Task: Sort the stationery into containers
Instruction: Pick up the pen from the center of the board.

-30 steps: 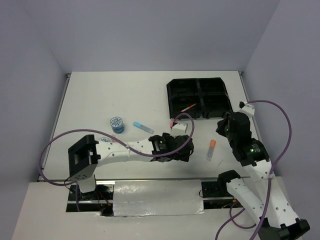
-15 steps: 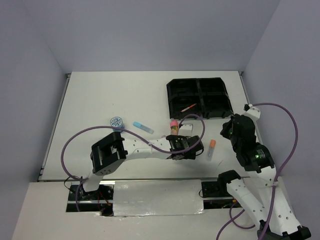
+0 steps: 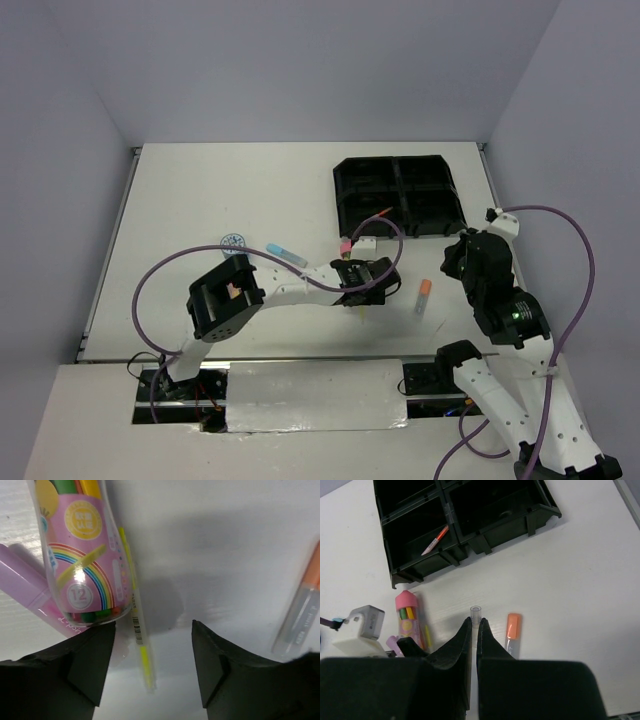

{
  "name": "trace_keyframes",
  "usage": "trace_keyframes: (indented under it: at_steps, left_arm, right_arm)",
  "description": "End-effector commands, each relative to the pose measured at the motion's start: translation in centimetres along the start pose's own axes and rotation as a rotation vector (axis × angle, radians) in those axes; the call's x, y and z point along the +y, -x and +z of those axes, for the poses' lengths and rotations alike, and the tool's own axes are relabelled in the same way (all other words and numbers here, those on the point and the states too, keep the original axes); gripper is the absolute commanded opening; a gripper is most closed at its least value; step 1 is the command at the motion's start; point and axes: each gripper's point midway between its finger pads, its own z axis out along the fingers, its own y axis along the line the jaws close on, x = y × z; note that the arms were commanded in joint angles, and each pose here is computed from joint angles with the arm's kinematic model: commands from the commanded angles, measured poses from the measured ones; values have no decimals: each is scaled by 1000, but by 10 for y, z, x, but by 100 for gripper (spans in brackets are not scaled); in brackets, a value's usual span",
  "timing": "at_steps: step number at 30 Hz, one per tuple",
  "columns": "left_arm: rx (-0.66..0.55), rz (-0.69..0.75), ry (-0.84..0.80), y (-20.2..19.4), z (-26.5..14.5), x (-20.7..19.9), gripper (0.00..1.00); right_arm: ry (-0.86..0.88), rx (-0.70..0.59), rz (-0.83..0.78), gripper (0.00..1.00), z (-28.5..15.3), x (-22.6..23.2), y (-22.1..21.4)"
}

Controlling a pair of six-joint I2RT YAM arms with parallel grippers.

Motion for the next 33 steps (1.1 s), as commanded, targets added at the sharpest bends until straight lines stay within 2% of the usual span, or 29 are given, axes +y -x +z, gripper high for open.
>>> trace_keyframes:
  at_steps: [1,9,13,19,28,32,33]
  left_arm:
    - [9,8,-6,-5,6,-6,73]
    - [10,-9,40,-9,14,0,70]
    - [24,-8,66,-13,17,3,63]
    - [32,-4,114,-22,17,10,60]
    - [84,45,195,-55,23,26,52]
    - [105,82,219,-72,26,31,46]
    - [110,89,221,-77,25,32,40]
  right_arm:
    - [18,-22,-12,0,0,5,8]
    - [31,-12,-20,0,3,7,5]
    - [35,-18,-20,0,2,7,6]
    - [39,-24,-17,0,-1,7,7]
    - [43,-45,-4,0,-8,6,13]
    - [52,-61,4,0,-14,5,17]
    - [56,-68,8,0,-15,6,19]
